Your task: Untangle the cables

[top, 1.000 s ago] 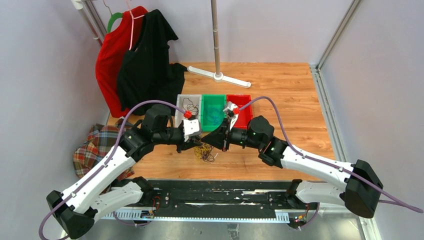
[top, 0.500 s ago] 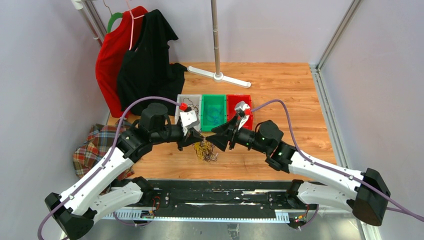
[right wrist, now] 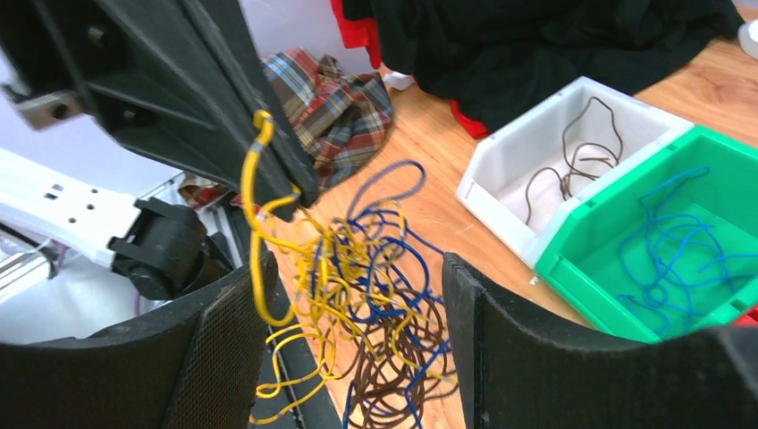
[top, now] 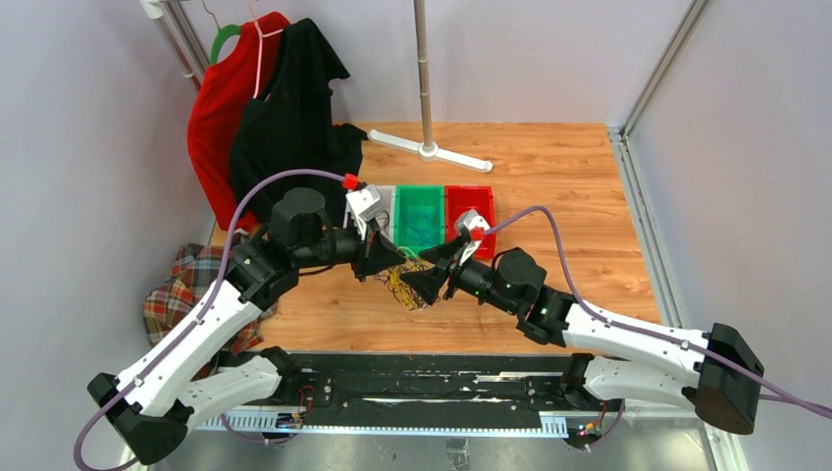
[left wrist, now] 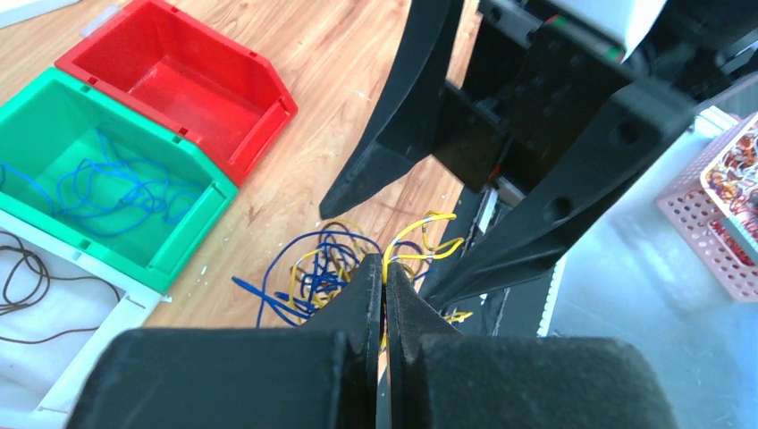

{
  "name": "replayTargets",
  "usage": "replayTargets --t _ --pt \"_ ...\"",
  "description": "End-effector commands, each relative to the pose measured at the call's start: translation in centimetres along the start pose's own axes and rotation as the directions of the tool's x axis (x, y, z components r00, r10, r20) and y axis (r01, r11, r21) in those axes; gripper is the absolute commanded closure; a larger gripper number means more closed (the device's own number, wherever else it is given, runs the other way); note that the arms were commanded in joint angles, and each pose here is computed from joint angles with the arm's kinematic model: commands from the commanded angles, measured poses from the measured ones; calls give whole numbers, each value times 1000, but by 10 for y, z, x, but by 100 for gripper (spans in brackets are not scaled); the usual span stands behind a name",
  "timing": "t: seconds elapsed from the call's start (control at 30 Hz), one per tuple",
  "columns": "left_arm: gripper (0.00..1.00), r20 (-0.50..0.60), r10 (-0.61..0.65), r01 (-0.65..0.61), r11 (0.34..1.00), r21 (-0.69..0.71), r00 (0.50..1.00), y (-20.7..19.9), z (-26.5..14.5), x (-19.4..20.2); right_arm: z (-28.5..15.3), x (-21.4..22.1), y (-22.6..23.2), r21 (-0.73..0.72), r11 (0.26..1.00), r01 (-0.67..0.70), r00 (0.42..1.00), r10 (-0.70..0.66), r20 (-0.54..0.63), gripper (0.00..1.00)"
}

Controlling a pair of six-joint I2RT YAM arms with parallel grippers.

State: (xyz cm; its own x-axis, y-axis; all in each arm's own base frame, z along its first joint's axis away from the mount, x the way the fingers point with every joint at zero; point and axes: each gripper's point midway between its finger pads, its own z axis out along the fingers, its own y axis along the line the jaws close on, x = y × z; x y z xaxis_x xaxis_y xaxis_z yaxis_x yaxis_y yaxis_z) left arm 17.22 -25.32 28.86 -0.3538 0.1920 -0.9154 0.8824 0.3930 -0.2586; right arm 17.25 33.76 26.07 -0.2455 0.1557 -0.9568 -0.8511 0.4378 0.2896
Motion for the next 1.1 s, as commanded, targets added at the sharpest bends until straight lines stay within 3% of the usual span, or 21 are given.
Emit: replayTargets --t 0.0,0.17,0.43,0.67,0.83,1.07 --pt "99 64 -40 38 999 30 997 -11 -5 -27 9 -20 -8 77 996 49 995 -55 79 32" --pt "99 44 -86 82 992 93 995 -23 -5 -29 14 -31 -30 202 979 37 985 -70 155 32" --pt "99 14 -72 70 992 101 997 -24 -5 -22 24 -37 -18 133 991 -9 977 -20 211 32" --pt "99 20 -81 77 987 138 997 -29 -2 -29 30 -37 -25 160 984 -76 967 33 252 31" --pt "99 30 -112 103 968 227 993 -45 -2 -46 44 -8 -39 209 974 -91 976 45 215 31" --pt "99 68 -121 94 944 316 990 -67 -14 -76 26 52 -77 320 942 -99 991 64 118 37"
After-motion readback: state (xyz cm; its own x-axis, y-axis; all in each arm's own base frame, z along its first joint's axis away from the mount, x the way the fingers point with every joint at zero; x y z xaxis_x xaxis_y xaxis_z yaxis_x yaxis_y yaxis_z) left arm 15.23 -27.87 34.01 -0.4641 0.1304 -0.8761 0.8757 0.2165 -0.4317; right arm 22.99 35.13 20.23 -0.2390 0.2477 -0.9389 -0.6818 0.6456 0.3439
